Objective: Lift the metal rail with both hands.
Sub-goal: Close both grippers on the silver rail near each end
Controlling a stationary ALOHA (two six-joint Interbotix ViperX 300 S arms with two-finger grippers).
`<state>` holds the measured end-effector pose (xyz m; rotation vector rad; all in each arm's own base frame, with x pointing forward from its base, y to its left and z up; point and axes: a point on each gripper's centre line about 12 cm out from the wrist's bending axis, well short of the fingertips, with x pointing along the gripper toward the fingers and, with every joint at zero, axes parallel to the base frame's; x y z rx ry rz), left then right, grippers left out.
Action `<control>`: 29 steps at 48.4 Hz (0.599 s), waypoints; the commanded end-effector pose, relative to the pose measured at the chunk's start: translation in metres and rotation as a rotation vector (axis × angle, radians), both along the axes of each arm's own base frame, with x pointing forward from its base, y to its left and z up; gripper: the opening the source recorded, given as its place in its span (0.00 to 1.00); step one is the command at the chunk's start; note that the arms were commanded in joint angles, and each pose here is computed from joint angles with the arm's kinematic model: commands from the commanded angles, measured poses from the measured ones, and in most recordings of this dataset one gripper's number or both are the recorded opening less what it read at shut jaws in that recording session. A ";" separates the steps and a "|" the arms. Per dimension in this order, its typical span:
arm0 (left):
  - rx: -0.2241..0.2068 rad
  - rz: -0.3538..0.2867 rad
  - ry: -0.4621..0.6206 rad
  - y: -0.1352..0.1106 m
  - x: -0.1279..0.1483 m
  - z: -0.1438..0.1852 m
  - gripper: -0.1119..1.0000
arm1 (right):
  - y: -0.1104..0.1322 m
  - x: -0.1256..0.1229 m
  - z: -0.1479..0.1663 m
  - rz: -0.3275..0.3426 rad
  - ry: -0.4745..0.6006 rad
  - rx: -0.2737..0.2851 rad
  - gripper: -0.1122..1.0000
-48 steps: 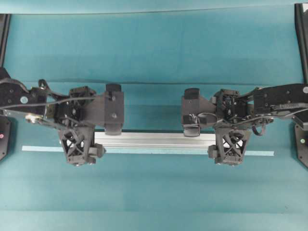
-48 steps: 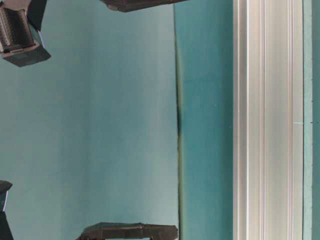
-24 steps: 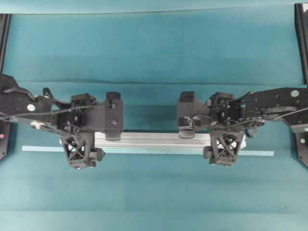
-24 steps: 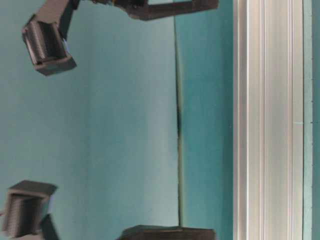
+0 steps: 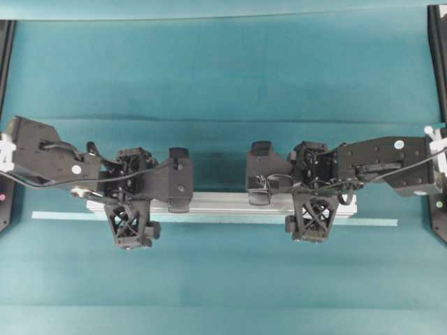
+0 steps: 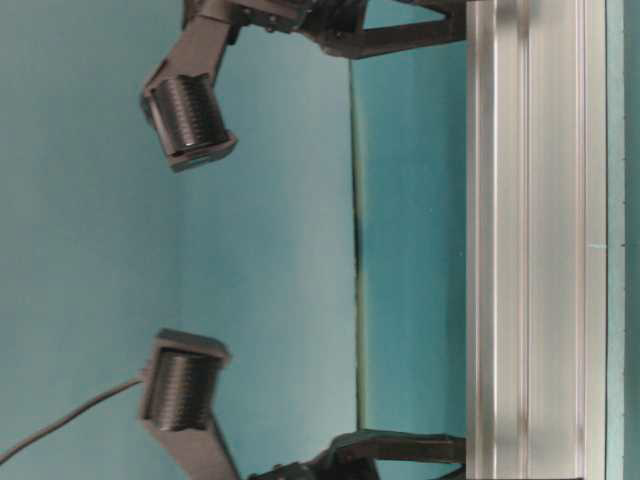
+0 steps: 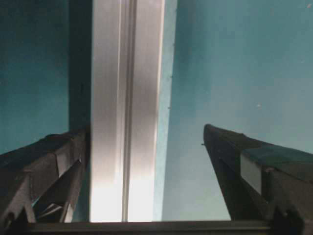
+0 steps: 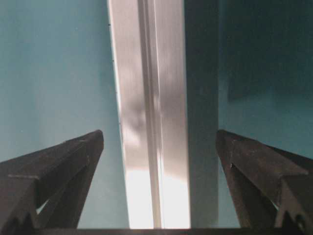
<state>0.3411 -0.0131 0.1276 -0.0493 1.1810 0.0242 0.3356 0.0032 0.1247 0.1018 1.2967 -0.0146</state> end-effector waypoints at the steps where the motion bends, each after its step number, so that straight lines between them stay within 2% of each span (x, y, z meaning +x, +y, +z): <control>1: 0.003 -0.003 -0.015 0.001 0.003 -0.001 0.99 | 0.000 -0.001 -0.007 -0.001 0.003 -0.001 0.96; 29: 0.003 0.005 -0.018 0.004 0.006 -0.010 0.99 | 0.000 -0.006 -0.017 -0.012 0.001 -0.001 0.96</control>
